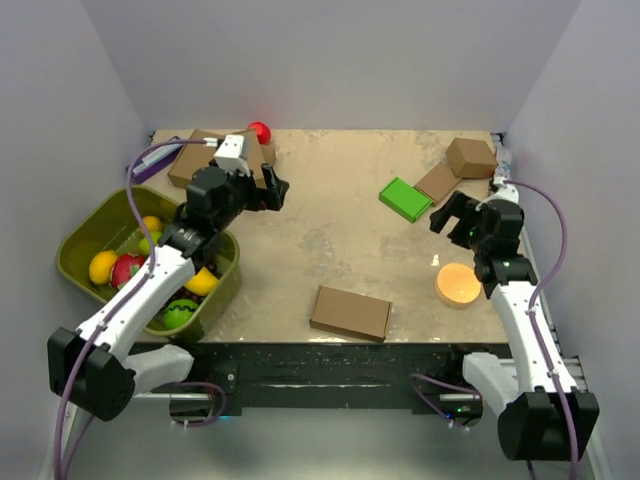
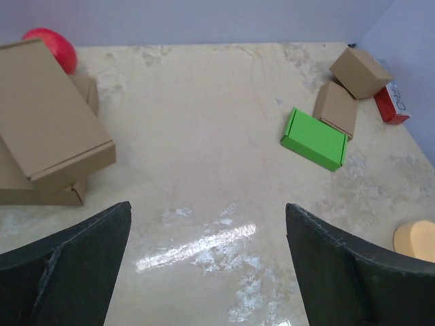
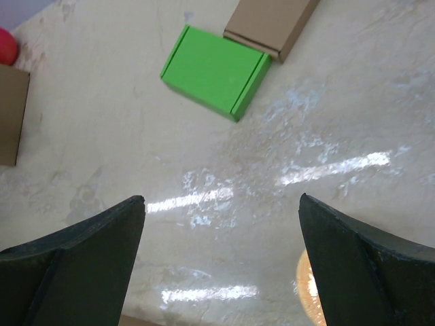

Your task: Fold the paper box

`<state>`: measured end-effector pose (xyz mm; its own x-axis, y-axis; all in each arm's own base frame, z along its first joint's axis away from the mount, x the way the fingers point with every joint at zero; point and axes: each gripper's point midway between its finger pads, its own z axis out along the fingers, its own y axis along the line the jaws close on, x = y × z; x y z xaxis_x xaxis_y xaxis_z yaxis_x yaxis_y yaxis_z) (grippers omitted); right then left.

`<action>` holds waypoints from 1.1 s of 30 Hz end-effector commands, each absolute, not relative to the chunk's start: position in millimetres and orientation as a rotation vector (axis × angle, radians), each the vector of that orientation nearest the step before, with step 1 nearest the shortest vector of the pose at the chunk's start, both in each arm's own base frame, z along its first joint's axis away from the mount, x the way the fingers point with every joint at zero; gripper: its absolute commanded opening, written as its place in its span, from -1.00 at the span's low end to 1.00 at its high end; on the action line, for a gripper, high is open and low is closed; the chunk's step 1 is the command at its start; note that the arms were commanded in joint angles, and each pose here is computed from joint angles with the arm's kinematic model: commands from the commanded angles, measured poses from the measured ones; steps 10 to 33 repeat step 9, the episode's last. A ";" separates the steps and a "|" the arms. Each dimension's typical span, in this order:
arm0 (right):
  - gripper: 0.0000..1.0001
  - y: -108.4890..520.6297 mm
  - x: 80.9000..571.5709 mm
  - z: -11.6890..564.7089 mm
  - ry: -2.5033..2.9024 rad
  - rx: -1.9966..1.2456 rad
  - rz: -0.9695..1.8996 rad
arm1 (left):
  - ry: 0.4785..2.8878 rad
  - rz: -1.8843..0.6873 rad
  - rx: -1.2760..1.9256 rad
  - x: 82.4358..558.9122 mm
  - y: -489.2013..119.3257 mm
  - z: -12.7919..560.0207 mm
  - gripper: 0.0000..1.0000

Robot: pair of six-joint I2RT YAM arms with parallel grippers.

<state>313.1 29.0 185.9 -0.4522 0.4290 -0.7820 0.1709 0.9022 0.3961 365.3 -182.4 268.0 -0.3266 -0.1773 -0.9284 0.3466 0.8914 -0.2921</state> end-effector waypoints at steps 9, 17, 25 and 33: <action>0.98 8.9 323.7 253.6 1.830 0.313 0.282 | 1.794 -0.325 0.123 356.3 -145.5 300.7 0.99; 0.98 8.9 323.7 253.6 1.830 0.313 0.282 | 1.794 -0.325 0.123 356.3 -145.5 300.7 0.99; 0.98 8.9 323.7 253.6 1.830 0.313 0.282 | 1.794 -0.325 0.123 356.3 -145.5 300.7 0.99; 0.98 8.9 323.7 253.6 1.830 0.313 0.282 | 1.794 -0.325 0.123 356.3 -145.5 300.7 0.99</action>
